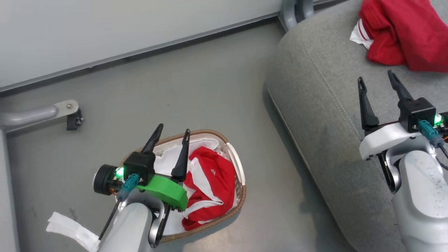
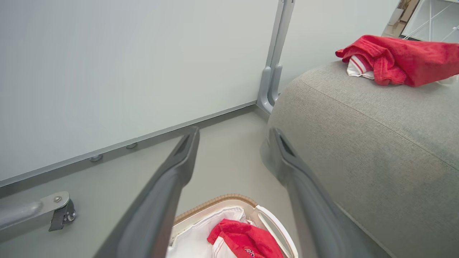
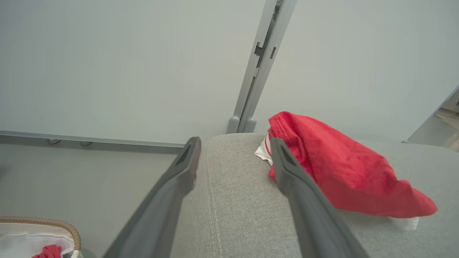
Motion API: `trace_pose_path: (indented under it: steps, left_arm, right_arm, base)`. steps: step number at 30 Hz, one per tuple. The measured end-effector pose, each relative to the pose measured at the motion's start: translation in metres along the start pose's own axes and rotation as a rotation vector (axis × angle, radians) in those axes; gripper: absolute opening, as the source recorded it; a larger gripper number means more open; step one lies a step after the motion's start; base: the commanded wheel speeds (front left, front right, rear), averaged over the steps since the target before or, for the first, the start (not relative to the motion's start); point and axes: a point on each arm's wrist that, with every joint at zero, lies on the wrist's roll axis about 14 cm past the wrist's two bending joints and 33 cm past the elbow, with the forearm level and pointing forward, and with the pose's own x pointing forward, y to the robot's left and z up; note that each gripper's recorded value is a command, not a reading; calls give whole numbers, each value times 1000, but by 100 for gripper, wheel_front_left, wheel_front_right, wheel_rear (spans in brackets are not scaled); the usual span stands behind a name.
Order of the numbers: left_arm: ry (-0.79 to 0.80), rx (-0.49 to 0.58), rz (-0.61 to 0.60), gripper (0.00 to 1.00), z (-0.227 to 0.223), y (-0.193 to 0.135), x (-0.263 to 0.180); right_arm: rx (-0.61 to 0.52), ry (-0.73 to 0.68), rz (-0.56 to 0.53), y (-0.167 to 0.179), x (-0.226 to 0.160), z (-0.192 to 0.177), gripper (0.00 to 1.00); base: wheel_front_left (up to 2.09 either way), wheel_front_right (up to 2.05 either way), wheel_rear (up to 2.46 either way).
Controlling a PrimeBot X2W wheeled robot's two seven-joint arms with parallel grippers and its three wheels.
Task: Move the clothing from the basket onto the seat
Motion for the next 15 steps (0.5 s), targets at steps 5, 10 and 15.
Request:
trace_pose_path:
  steps: [5, 10, 15]
  left_arm:
    - [-17, 18, 174, 100, 11, 44, -32]
    - [-37, 26, 338, 100, 20, 81, -72]
    - [-53, 25, 499, 100, 23, 114, -120]
  right_arm:
    - [74, -21, 99, 44, 1, 7, 100]
    - [144, -22, 165, 79, -10, 11, 100]
    - [185, -20, 217, 103, -24, 14, 100]
  base:
    - [0, 0, 0]
    - [0, 0, 0]
    - [0, 0, 0]
